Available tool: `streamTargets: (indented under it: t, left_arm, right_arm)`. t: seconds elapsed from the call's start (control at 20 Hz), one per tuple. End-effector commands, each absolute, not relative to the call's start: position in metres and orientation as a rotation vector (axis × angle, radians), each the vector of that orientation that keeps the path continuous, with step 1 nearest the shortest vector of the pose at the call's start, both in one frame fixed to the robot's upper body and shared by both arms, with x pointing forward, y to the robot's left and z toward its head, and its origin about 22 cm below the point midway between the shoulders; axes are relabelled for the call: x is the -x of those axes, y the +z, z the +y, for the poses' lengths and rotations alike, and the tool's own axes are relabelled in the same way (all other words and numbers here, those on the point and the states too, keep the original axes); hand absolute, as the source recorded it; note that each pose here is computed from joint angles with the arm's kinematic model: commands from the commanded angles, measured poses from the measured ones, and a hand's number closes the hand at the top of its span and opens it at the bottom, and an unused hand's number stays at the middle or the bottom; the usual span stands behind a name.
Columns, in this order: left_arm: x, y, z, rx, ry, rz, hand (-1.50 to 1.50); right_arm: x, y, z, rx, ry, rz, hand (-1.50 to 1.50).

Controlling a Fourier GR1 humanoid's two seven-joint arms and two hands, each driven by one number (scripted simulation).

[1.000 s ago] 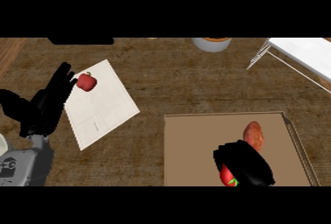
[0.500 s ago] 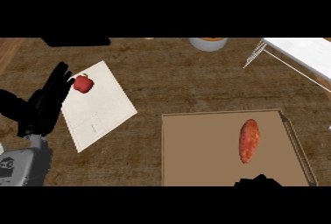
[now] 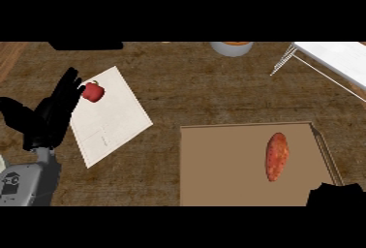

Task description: Pick the tomato from the tray and place it in the tiered shelf

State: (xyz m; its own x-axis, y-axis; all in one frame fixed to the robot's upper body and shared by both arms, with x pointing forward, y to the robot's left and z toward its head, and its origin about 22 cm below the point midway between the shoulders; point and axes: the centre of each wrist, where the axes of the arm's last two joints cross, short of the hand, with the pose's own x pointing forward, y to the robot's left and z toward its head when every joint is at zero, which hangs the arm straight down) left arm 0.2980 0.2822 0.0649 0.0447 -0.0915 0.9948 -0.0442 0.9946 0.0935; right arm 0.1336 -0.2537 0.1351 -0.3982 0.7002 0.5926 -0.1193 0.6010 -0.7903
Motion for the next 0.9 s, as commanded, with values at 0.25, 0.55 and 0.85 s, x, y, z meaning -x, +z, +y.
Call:
streamTargets:
  t: [0.25,0.55,0.85]
  left_arm:
    - [-0.291,0.059,0.268,-0.09,-0.042,-1.537,0.0]
    - [-0.304,0.071,0.27,-0.089,-0.051,-1.52,0.0]
    - [-0.299,0.064,0.269,-0.095,-0.055,-1.536,0.0]
  right_arm:
    - [-0.141,0.223,-0.299,0.656,0.752,-1.844,1.5]
    - [-0.175,0.277,-0.369,0.728,0.634,-1.806,1.5]
    - [-0.214,0.295,-0.416,0.777,0.586,-1.688,1.5]
